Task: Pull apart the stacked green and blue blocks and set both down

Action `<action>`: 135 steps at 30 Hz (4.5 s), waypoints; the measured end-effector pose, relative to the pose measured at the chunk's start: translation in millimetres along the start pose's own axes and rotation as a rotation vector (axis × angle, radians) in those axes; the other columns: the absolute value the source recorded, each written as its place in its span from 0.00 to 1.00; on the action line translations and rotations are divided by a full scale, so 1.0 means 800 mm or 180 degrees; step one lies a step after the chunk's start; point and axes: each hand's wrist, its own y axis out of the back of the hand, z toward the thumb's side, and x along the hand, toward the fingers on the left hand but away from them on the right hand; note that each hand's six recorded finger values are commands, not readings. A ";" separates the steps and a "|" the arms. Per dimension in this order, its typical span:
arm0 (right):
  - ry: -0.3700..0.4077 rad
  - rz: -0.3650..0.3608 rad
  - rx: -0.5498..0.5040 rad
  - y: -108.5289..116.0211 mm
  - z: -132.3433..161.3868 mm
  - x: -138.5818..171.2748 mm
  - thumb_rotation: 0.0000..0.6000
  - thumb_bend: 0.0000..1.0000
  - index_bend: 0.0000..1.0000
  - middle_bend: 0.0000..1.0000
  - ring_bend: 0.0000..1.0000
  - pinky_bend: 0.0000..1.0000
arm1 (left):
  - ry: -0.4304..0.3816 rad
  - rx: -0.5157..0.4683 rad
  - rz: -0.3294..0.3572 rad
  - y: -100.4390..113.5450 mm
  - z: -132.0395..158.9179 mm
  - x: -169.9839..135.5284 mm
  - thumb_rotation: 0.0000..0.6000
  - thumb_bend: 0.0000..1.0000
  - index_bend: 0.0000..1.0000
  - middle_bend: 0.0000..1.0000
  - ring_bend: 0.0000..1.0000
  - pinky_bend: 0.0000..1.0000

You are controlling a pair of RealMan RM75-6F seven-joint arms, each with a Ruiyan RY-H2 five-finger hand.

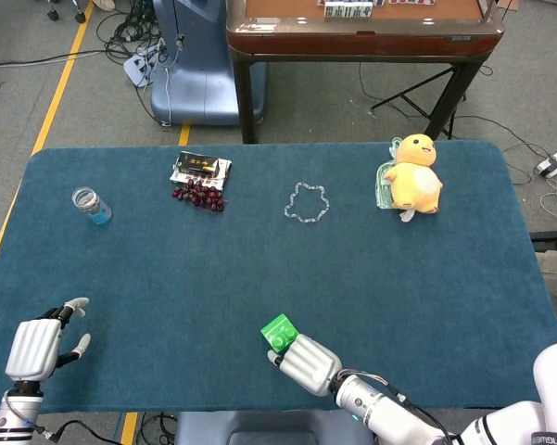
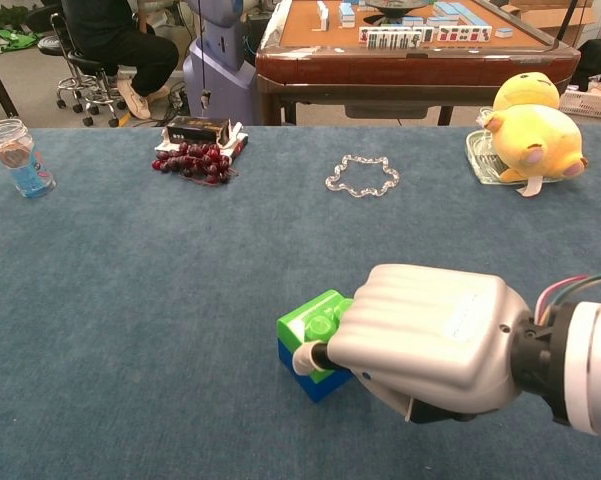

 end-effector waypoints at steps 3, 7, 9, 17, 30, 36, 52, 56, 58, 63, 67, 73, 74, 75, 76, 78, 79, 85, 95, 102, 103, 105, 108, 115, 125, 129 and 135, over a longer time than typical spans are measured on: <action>-0.0033 0.0019 0.0003 -0.002 -0.003 0.003 1.00 1.00 0.18 1.00 0.99 1.00 | 0.0000 -0.0002 0.0003 0.000 0.000 0.000 1.00 0.31 0.33 0.40 0.43 0.61; -0.0080 0.0048 -0.0005 -0.006 -0.009 0.009 1.00 1.00 0.19 1.00 0.99 1.00 | 0.0000 -0.0004 0.0007 0.001 0.001 0.000 1.00 0.31 0.33 0.40 0.43 0.61; -0.0099 0.0067 -0.0014 -0.008 -0.011 0.012 1.00 1.00 0.19 1.00 0.99 1.00 | -0.0003 -0.0004 0.0007 0.001 0.001 0.000 1.00 0.31 0.33 0.40 0.43 0.61; -0.0229 0.0121 -0.0055 -0.018 -0.026 0.026 1.00 1.00 0.19 1.00 0.99 1.00 | -0.0016 -0.0003 0.0017 0.003 0.004 0.001 1.00 0.31 0.33 0.40 0.43 0.61; -0.0464 0.0168 -0.0155 -0.032 -0.053 0.037 1.00 1.00 0.19 1.00 0.99 1.00 | -0.0043 -0.0002 0.0016 0.006 0.008 0.002 1.00 0.32 0.33 0.40 0.43 0.61; -0.0573 0.0186 -0.0216 -0.036 -0.066 0.040 1.00 1.00 0.19 1.00 0.99 1.00 | -0.0050 -0.0024 -0.0006 0.003 0.010 0.002 1.00 0.31 0.33 0.40 0.43 0.61; -0.0669 0.0145 -0.0615 -0.038 -0.087 0.052 1.00 0.90 0.26 1.00 0.99 1.00 | -0.0069 -0.0006 -0.0034 0.000 0.012 0.002 1.00 0.31 0.33 0.40 0.43 0.61; -0.0668 0.0037 -0.0765 -0.029 -0.094 0.070 1.00 0.52 0.26 1.00 0.98 1.00 | -0.0079 0.0002 -0.0024 0.000 0.013 0.002 1.00 0.31 0.33 0.40 0.43 0.61; -0.0680 -0.0046 -0.0823 -0.023 -0.099 0.079 1.00 0.40 0.26 1.00 0.95 0.98 | -0.0084 0.0002 -0.0020 0.001 0.014 0.002 1.00 0.32 0.33 0.40 0.43 0.61; -0.0733 -0.0248 -0.0950 -0.009 -0.112 0.089 1.00 0.13 0.26 0.76 0.67 0.82 | -0.0083 0.0003 -0.0021 0.001 0.015 0.003 1.00 0.31 0.33 0.40 0.43 0.61; -0.0764 -0.0373 -0.0990 0.003 -0.123 0.087 1.00 0.03 0.26 0.43 0.44 0.61 | -0.0077 0.0003 -0.0028 0.000 0.014 0.003 1.00 0.31 0.33 0.40 0.43 0.61; -0.0742 -0.0485 -0.1066 0.016 -0.128 0.076 1.00 0.00 0.25 0.11 0.13 0.31 | -0.0068 -0.0008 -0.0046 -0.003 0.013 0.002 1.00 0.31 0.33 0.40 0.43 0.61; -0.0733 -0.0501 -0.1090 0.019 -0.129 0.075 1.00 0.00 0.25 0.08 0.08 0.26 | -0.0068 -0.0011 -0.0048 -0.004 0.013 0.002 1.00 0.32 0.33 0.40 0.43 0.61; -0.0719 -0.0522 -0.1124 0.022 -0.130 0.072 1.00 0.00 0.24 0.05 0.06 0.24 | -0.0068 -0.0014 -0.0050 -0.004 0.013 0.002 1.00 0.32 0.33 0.40 0.43 0.61; -0.0708 -0.0536 -0.1147 0.025 -0.131 0.069 1.00 0.00 0.24 0.04 0.04 0.22 | -0.0069 -0.0016 -0.0052 -0.005 0.013 0.002 1.00 0.32 0.33 0.40 0.43 0.61; -0.0678 -0.0555 -0.1181 0.033 -0.132 0.063 1.00 0.00 0.23 0.01 0.01 0.19 | -0.0069 -0.0018 -0.0051 -0.005 0.013 0.002 1.00 0.31 0.33 0.40 0.43 0.61; -0.0668 -0.0556 -0.1187 0.035 -0.133 0.061 1.00 0.00 0.23 0.01 0.00 0.17 | -0.0070 -0.0023 -0.0050 -0.005 0.014 0.002 1.00 0.31 0.33 0.40 0.43 0.61; -0.0649 -0.0422 -0.1165 0.042 -0.138 0.045 1.00 0.00 0.17 0.00 0.00 0.11 | -0.0064 -0.0042 -0.0051 -0.006 0.013 0.003 1.00 0.31 0.33 0.40 0.43 0.61; -0.0687 -0.0074 -0.1115 0.046 -0.142 0.009 1.00 0.00 0.14 0.00 0.00 0.09 | -0.0064 -0.0053 -0.0036 -0.005 0.012 0.002 1.00 0.32 0.33 0.40 0.43 0.61; -0.0685 0.0118 -0.1031 0.042 -0.137 -0.019 1.00 0.00 0.12 0.00 0.00 0.09 | -0.0064 -0.0054 -0.0039 -0.005 0.012 0.002 1.00 0.31 0.33 0.40 0.43 0.61; -0.0682 0.0140 -0.1022 0.040 -0.136 -0.022 1.00 0.00 0.12 0.00 0.00 0.09 | -0.0065 -0.0053 -0.0040 -0.005 0.012 0.002 1.00 0.31 0.33 0.40 0.43 0.61; -0.0675 0.0187 -0.0994 0.037 -0.134 -0.028 1.00 0.00 0.12 0.00 0.00 0.09 | -0.0065 -0.0054 -0.0046 -0.005 0.012 0.002 1.00 0.31 0.33 0.40 0.43 0.61; -0.0670 0.0242 -0.0959 0.033 -0.132 -0.034 1.00 0.00 0.12 0.00 0.00 0.09 | -0.0061 -0.0059 -0.0049 -0.006 0.012 0.002 1.00 0.31 0.33 0.40 0.43 0.61; -0.0677 0.0343 -0.0901 0.024 -0.128 -0.044 1.00 0.00 0.12 0.00 0.00 0.09 | -0.0053 -0.0070 -0.0060 -0.008 0.010 0.001 1.00 0.31 0.33 0.40 0.43 0.61; -0.0657 0.0477 -0.0876 0.012 -0.126 -0.058 1.00 0.00 0.17 0.00 0.00 0.09 | -0.0046 -0.0076 -0.0076 -0.010 0.009 0.000 1.00 0.31 0.33 0.40 0.43 0.61; -0.0668 0.0491 -0.0917 0.009 -0.127 -0.061 1.00 0.02 0.22 0.00 0.00 0.09 | -0.0042 -0.0080 -0.0079 -0.011 0.009 0.000 1.00 0.31 0.33 0.40 0.43 0.61; -0.0682 0.0523 -0.0932 0.002 -0.129 -0.065 1.00 0.15 0.28 0.00 0.00 0.09 | -0.0055 -0.0101 -0.0079 -0.012 0.012 0.000 1.00 0.32 0.33 0.40 0.43 0.61</action>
